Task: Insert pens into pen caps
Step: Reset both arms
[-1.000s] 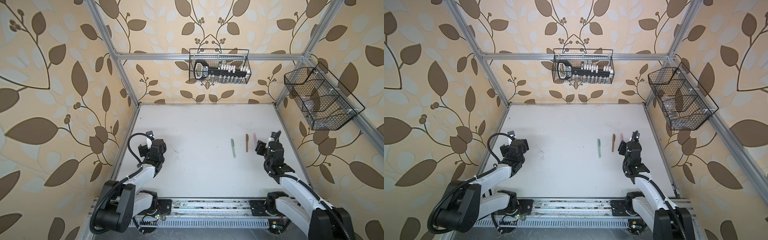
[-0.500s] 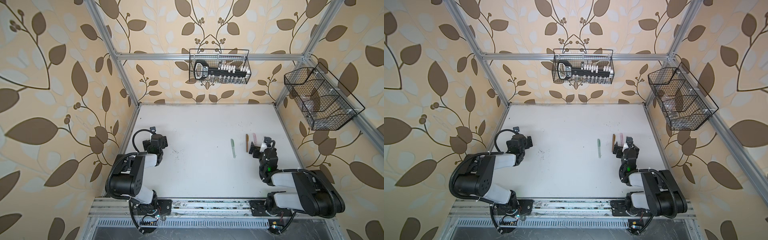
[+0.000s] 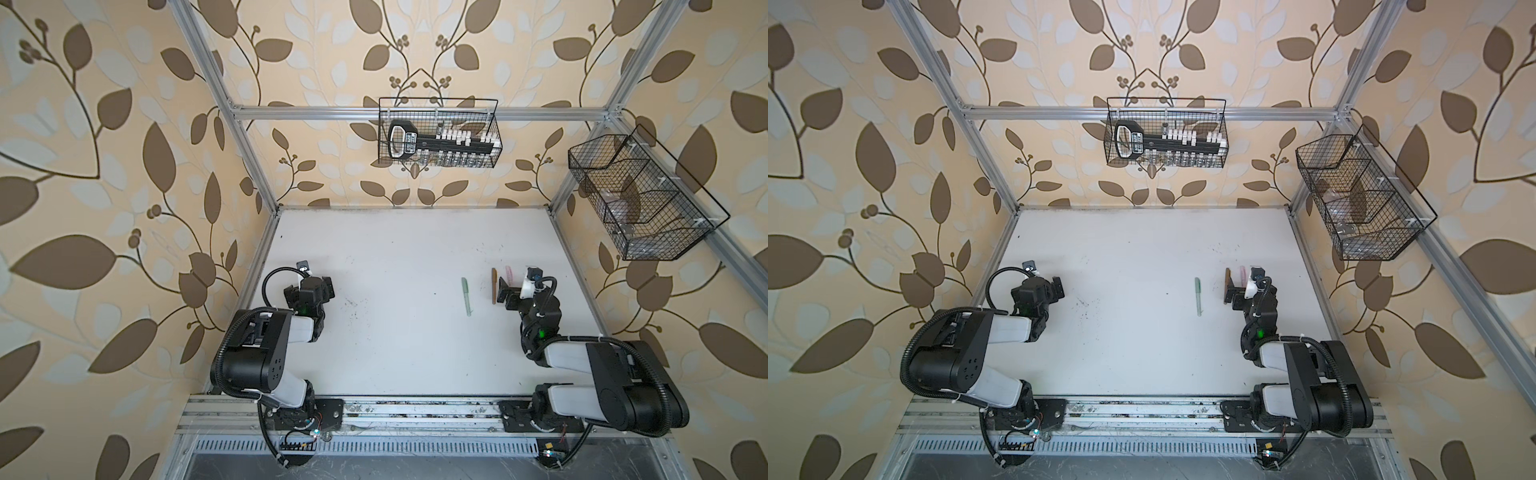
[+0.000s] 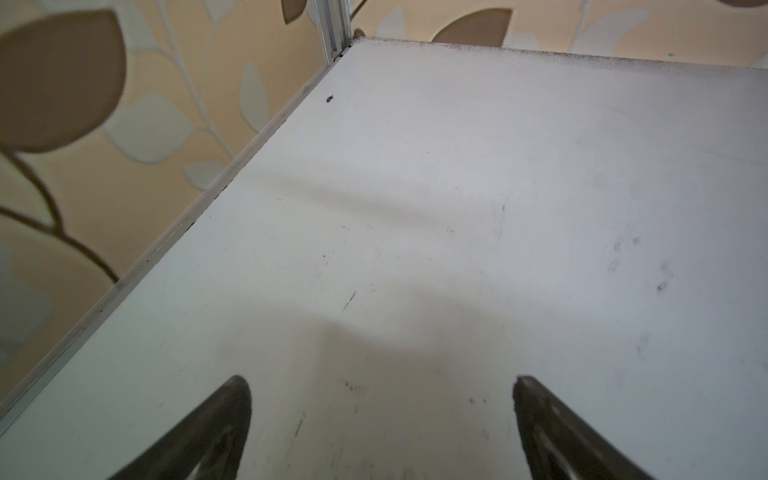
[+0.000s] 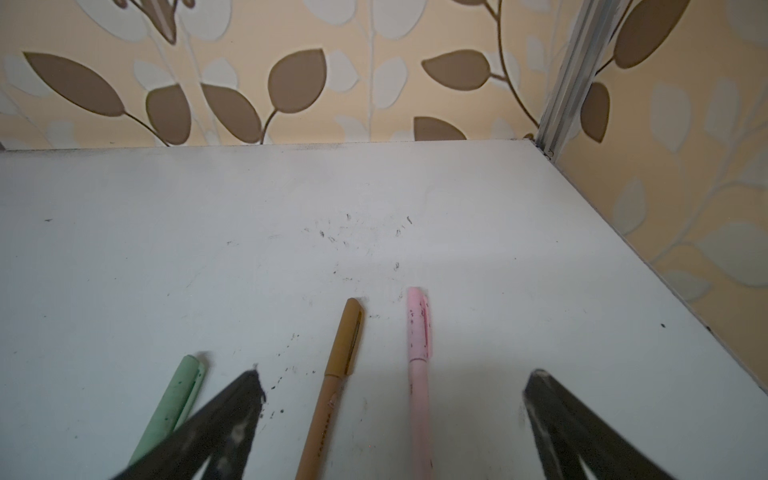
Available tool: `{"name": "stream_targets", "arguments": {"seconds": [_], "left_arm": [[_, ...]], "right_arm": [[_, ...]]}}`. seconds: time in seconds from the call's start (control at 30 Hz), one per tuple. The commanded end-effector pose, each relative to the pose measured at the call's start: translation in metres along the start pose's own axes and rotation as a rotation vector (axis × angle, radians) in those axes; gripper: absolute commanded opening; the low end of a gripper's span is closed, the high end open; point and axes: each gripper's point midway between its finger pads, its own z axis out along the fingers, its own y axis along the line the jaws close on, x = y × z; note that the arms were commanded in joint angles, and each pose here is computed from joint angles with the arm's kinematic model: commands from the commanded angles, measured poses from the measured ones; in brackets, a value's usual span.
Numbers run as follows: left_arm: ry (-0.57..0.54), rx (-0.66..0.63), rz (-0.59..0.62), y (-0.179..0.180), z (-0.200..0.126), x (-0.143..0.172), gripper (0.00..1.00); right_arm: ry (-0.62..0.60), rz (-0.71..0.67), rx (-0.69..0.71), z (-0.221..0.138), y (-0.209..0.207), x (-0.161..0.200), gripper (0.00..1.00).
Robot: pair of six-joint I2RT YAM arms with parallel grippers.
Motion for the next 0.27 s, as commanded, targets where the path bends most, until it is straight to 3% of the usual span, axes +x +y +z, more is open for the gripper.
{"name": "stream_targets", "arguments": {"seconds": [0.0,0.23], "left_arm": [[-0.067,-0.012,-0.044,0.0013,-0.0014,-0.0214,0.99],[-0.066,-0.013,-0.044,0.0016,-0.0011,-0.0209,0.99]], "right_arm": [[-0.028,-0.018,-0.027,0.0036,0.0051,-0.0112,1.0],[-0.029,-0.021,-0.023,0.0033,0.0054,-0.0115,1.0]]}}
